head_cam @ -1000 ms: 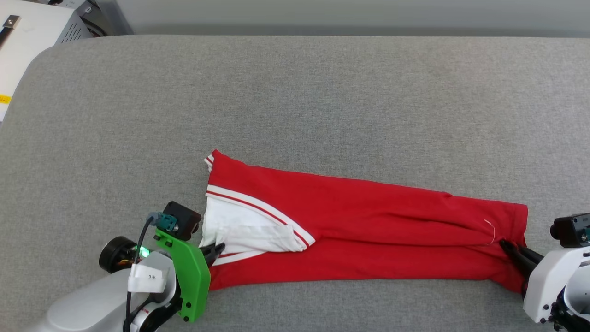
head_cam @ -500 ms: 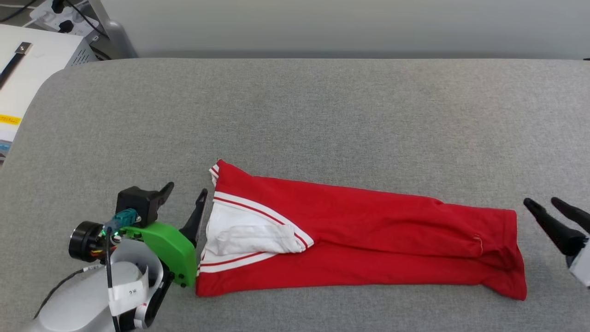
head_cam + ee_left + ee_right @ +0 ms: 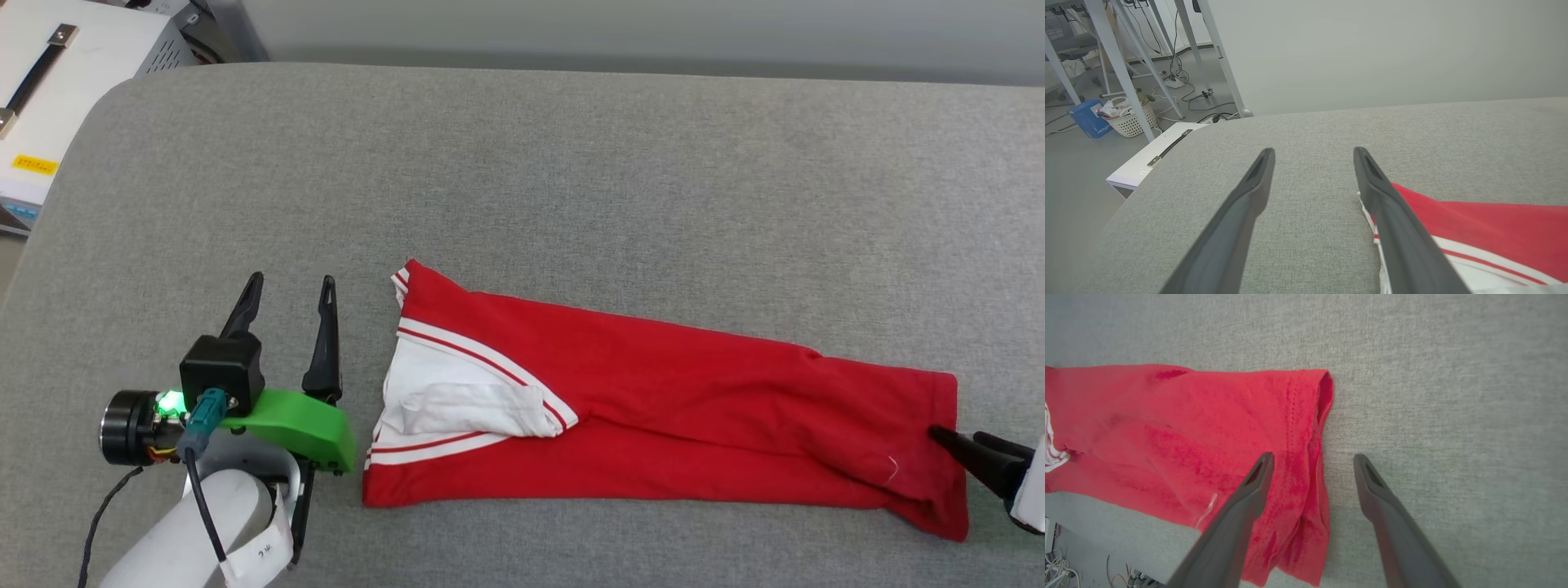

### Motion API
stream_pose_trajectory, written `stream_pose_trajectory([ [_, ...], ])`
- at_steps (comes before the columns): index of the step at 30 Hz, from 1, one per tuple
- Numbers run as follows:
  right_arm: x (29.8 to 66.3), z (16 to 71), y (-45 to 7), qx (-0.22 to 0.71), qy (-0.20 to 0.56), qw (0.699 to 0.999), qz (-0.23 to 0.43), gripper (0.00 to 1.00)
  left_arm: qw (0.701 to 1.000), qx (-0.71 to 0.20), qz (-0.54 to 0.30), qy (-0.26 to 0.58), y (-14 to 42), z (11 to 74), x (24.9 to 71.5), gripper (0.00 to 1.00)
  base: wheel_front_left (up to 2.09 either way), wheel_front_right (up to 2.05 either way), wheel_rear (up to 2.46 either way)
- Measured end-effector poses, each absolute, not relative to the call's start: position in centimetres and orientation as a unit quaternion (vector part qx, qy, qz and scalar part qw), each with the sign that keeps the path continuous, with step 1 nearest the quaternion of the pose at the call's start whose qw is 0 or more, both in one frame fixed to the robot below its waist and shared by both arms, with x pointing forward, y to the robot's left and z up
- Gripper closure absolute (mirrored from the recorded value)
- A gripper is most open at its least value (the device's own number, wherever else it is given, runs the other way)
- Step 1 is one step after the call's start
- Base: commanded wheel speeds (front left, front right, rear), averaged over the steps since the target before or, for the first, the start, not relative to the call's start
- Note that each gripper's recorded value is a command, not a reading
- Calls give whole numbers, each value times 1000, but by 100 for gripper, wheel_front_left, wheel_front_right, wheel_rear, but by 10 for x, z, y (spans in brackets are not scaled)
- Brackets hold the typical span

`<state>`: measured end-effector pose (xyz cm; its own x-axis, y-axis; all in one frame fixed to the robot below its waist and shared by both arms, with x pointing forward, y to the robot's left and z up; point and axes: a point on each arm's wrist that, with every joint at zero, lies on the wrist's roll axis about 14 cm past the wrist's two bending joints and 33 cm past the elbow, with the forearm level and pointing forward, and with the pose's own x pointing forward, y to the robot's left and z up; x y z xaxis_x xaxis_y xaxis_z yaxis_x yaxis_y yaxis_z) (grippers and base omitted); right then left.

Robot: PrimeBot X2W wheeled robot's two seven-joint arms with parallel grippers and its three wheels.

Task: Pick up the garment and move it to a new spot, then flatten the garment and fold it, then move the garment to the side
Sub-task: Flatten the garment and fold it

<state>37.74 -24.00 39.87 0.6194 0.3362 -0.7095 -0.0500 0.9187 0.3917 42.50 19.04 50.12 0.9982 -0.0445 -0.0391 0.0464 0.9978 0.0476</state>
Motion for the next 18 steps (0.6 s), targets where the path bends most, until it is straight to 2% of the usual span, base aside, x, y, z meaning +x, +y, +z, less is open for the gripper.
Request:
stream_pose_trajectory([
  [4, 375, 380, -222, 171, 450, 868, 122, 0, 1000, 27, -7, 6, 195, 501, 421, 0, 0, 0, 0],
  [13, 381, 365, -195, 169, 468, 855, 147, 0, 1000, 24, 5, -18, 192, 501, 417, 0, 0, 0, 0],
  [14, 381, 364, -193, 164, 471, 854, 151, 43, 1000, 22, 8, -17, 192, 499, 415, 0, 0, 0, 0],
  [15, 381, 364, -194, 162, 469, 855, 150, 66, 999, 28, 6, -18, 191, 499, 414, 0, 0, 0, 0],
  [16, 381, 364, -195, 161, 468, 857, 148, 100, 999, 28, 6, -19, 191, 499, 414, 0, 0, 0, 0],
  [18, 382, 365, -205, 159, 461, 862, 135, 100, 999, 31, 8, -23, 191, 499, 412, 0, 0, 0, 0],
])
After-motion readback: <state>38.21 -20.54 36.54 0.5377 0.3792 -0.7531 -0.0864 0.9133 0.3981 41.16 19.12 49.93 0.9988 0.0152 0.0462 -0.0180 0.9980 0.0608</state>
